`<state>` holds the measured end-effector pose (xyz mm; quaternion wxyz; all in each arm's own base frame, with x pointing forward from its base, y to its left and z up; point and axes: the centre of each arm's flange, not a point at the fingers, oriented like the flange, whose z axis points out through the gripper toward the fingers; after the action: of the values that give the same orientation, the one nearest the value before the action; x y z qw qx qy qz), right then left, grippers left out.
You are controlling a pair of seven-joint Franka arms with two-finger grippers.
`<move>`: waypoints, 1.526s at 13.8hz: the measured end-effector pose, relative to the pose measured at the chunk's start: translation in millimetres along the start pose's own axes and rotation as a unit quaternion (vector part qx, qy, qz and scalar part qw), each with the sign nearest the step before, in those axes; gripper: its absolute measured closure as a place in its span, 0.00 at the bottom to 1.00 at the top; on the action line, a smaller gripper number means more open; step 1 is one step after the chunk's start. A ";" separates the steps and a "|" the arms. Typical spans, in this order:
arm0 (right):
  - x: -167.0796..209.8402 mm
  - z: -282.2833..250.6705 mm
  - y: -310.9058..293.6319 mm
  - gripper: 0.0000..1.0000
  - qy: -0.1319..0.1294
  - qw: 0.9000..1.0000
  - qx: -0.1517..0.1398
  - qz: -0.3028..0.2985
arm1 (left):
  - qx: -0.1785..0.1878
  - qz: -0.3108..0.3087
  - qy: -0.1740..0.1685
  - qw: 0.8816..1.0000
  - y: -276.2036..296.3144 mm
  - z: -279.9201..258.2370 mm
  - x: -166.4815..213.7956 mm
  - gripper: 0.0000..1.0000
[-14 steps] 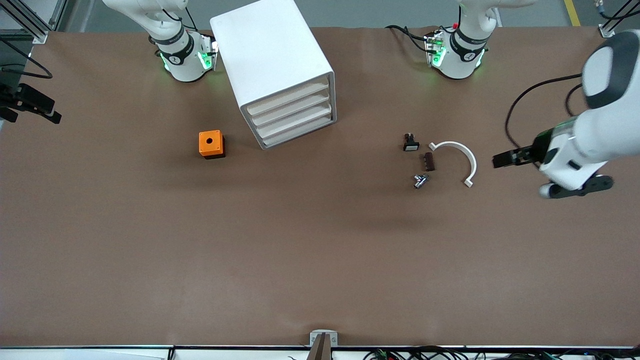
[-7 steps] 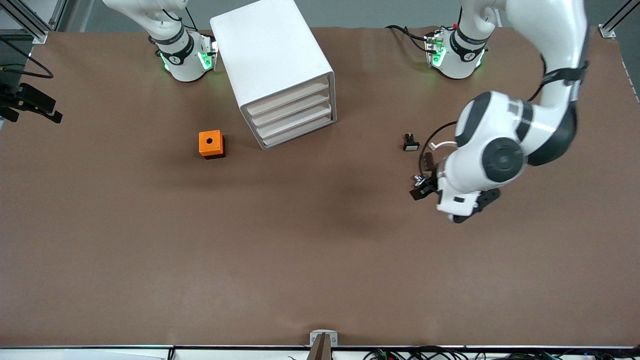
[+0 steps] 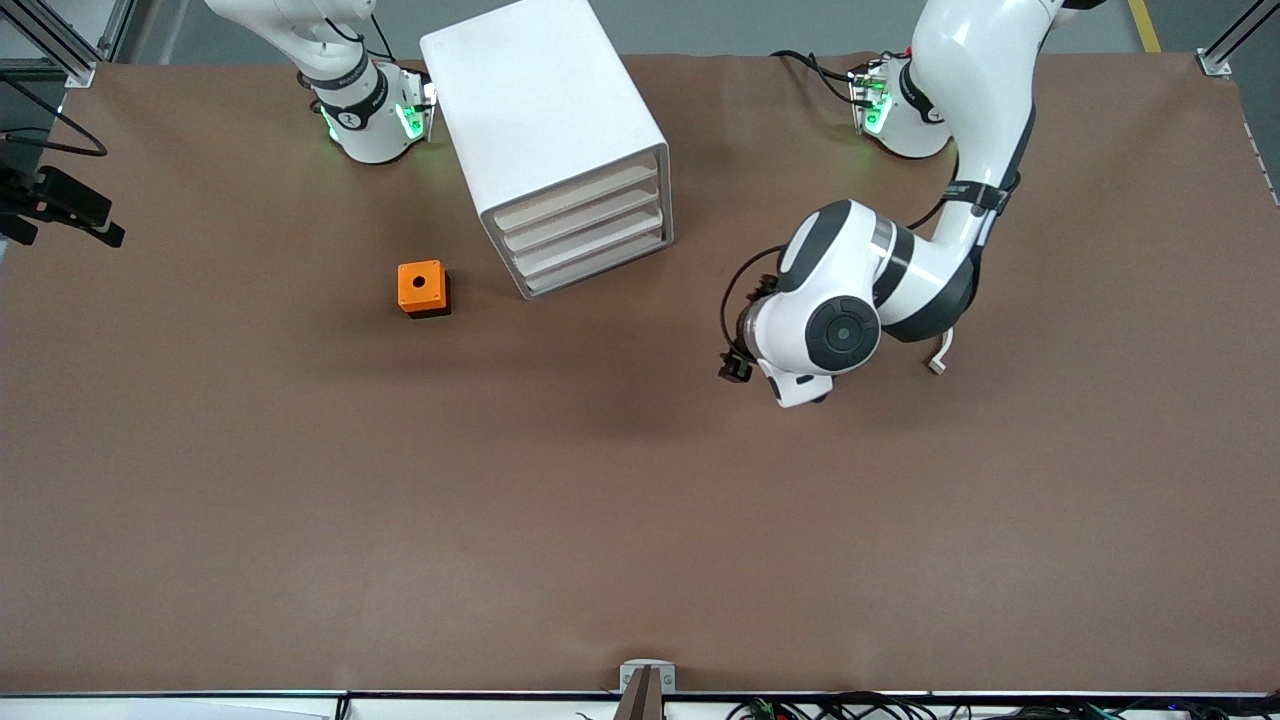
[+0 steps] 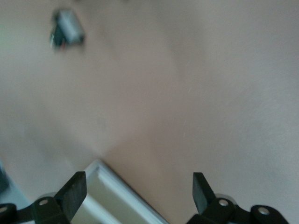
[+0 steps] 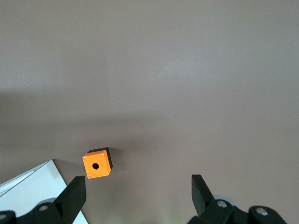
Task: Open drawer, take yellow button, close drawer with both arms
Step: 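Reach the left gripper to the white cabinet's drawer handle, then pull the drawer open with the left gripper while the right gripper approaches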
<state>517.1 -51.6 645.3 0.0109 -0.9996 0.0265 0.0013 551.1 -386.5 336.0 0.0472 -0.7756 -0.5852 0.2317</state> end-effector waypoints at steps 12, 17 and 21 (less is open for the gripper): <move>30.9 30.4 5.1 0.00 -0.011 1.000 -0.009 0.004 | 0.289 -0.316 -0.177 0.886 -30.5 68.2 -72.2 0.12; 68.4 90.8 10.5 0.00 -0.035 0.999 -0.019 0.005 | 0.359 -0.326 -0.202 0.851 -28.0 114.4 -84.6 0.30; 77.8 111.0 11.7 0.00 -0.050 0.998 -0.024 0.009 | 0.372 -0.322 -0.184 0.851 -40.1 132.1 -107.2 0.36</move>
<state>593.9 -64.9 533.8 -0.0118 -0.9980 0.0344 0.0520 438.6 -499.9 265.1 0.2954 -0.4111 -0.6704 0.5425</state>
